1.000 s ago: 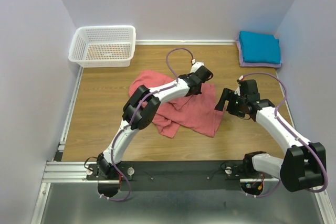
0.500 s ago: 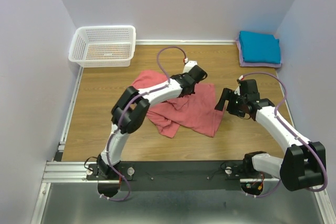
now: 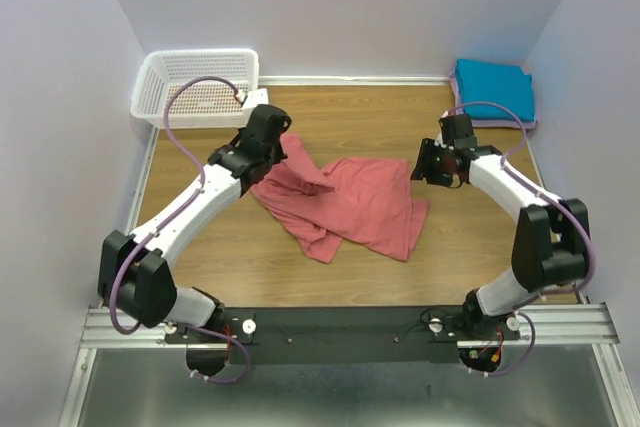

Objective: Fold and stack the t-shirts
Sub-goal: Flatten the tshirt out

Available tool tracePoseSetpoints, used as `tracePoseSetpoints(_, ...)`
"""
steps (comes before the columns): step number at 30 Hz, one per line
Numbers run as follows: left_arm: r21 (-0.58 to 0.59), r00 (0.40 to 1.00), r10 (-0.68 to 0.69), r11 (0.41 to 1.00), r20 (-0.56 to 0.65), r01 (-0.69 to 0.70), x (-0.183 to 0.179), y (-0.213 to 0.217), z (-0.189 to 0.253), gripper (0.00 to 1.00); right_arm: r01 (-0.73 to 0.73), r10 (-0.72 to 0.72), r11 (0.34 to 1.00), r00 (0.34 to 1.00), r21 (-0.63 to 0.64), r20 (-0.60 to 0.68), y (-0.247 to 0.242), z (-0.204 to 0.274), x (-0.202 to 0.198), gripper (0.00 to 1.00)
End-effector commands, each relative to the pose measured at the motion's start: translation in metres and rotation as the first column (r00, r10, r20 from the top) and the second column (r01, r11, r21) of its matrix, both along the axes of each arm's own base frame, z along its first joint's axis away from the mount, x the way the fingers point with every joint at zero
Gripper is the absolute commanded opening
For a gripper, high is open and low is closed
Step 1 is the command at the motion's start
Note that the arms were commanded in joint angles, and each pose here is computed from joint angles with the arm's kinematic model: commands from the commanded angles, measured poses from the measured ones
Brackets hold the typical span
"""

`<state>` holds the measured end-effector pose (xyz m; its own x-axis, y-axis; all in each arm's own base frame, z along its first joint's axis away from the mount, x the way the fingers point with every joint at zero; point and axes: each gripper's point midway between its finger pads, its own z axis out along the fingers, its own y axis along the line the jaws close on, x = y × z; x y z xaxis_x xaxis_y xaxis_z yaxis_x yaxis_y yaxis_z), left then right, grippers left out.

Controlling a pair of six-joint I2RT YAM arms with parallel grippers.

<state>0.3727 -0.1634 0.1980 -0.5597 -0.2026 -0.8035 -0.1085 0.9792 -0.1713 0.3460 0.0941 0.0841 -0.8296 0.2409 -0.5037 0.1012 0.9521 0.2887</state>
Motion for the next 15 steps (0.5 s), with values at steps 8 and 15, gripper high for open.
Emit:
tracePoseSetpoints(8, 0.016, 0.997, 0.078, 0.997, 0.029, -0.078, -0.014, 0.079, 0.004, 0.0, -0.171, 0.176, 0.964, 0.984, -0.203, 0.009, -0.006, -0.03, 0.08, 0.51)
tracePoseSetpoints(15, 0.024, 0.996, 0.088, 0.996, 0.023, -0.089, -0.015, 0.095, 0.0, 0.0, -0.301, 0.307, 0.932, 0.952, -0.201, -0.002, 0.009, -0.05, 0.109, 0.52)
